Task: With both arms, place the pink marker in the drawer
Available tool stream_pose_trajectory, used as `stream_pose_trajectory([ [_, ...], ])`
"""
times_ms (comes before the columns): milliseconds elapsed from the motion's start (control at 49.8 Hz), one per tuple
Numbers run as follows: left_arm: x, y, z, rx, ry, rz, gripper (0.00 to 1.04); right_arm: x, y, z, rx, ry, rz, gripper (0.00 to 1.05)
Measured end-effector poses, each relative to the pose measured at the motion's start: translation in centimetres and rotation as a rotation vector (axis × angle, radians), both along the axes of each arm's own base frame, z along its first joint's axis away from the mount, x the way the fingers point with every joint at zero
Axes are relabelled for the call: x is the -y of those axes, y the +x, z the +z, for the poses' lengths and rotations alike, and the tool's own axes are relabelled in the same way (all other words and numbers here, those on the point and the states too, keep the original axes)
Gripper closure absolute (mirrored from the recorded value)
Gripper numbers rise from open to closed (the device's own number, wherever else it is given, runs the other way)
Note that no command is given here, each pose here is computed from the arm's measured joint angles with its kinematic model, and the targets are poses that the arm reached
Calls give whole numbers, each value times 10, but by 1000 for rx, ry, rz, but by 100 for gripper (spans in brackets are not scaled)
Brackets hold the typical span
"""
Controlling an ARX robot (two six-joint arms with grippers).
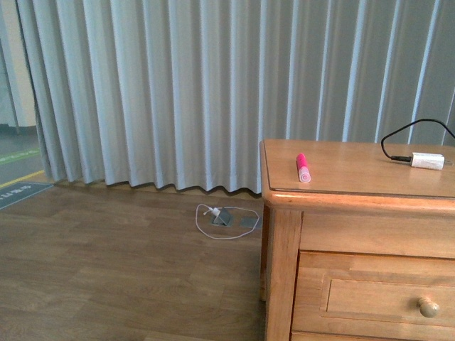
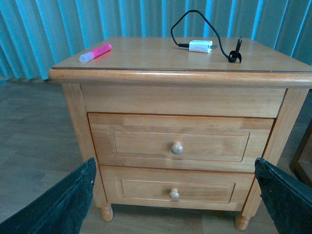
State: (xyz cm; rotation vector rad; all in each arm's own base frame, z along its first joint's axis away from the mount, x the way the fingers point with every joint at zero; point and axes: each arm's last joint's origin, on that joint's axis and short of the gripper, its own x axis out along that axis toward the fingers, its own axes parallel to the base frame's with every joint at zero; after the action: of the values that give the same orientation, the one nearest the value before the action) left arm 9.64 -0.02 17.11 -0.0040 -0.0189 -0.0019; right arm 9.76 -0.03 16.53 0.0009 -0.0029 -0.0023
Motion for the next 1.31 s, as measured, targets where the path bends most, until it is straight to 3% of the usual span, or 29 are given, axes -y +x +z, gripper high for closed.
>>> stream_pose_trajectory([
  [1306, 0, 0, 0, 0, 0, 0, 6, 0, 0, 0, 0, 0, 0, 8],
])
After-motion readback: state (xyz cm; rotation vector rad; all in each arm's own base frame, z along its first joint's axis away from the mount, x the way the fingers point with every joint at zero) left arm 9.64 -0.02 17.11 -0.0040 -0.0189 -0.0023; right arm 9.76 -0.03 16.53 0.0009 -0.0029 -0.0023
